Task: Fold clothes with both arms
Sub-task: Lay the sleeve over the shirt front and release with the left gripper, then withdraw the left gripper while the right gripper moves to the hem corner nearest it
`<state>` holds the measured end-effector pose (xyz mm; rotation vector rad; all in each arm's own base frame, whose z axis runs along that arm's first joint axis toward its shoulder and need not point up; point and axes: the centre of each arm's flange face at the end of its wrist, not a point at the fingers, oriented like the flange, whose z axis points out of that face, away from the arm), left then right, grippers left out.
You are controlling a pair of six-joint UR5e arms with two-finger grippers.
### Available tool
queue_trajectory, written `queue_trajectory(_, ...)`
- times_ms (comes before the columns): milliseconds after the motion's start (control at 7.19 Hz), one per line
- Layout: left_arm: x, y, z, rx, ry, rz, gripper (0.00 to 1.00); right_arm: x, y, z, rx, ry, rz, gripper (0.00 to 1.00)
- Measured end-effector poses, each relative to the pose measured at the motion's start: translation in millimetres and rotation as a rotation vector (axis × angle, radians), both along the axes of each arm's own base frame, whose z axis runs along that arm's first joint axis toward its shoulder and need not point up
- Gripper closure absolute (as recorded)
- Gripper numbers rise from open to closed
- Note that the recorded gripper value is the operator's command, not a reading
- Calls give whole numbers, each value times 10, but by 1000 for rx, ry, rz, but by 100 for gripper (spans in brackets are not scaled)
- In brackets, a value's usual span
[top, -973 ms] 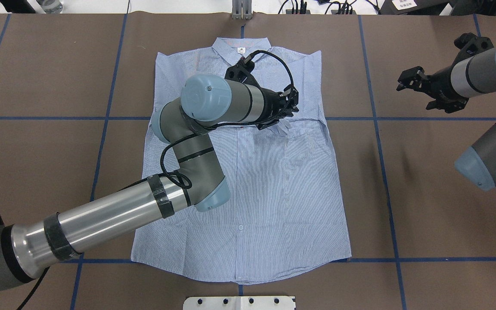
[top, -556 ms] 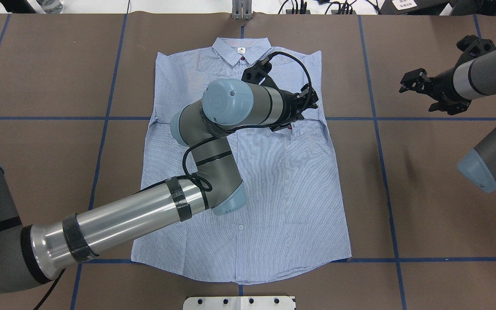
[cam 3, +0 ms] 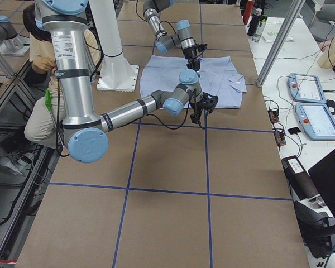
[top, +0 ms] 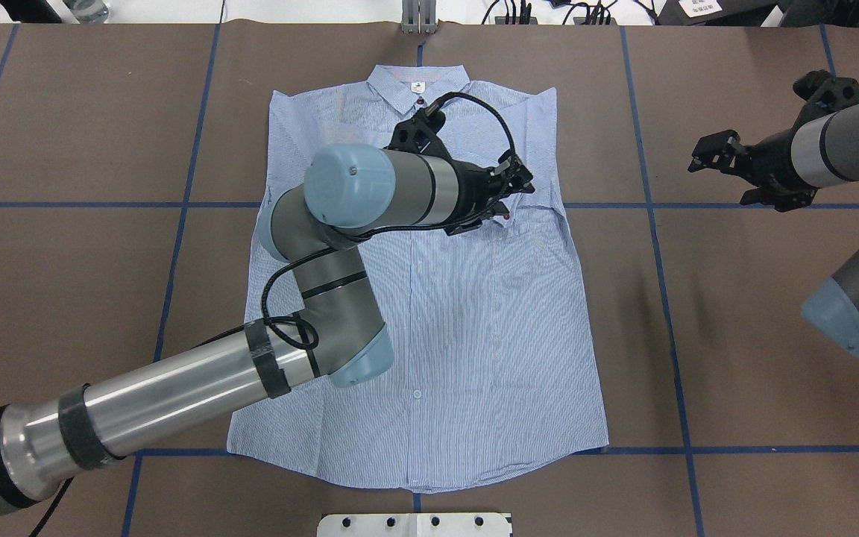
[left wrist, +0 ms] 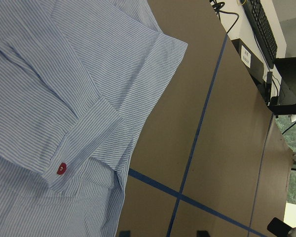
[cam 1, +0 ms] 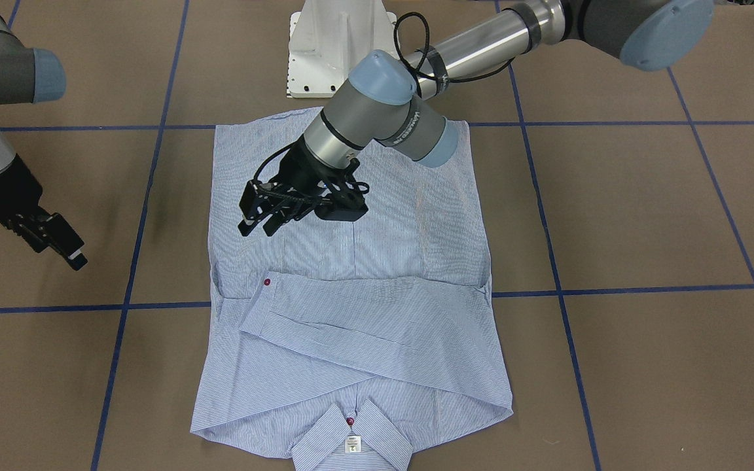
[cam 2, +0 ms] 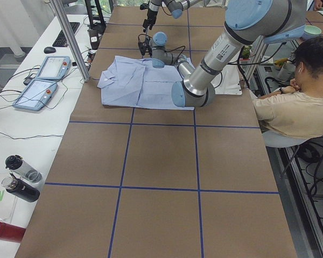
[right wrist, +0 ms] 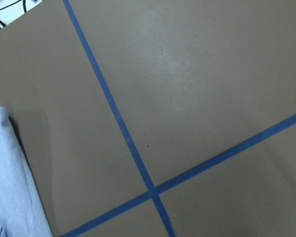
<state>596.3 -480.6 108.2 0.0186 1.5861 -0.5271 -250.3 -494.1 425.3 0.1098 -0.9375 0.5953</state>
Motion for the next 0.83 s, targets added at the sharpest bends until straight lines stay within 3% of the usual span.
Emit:
queue_trajectory(417, -749, 228, 539, 121, -79, -2, 46, -580, 819, -239, 4, -36, -99, 0)
queue_trajectory(695, -1442, 408, 839, 159, -82, -38, 46, -988, 1509, -453, 1, -60, -116, 0)
queue_trajectory(834, -1717, 524, 988, 162, -85, -46, 46, -1104, 1844, -513, -32, -78, -112, 1)
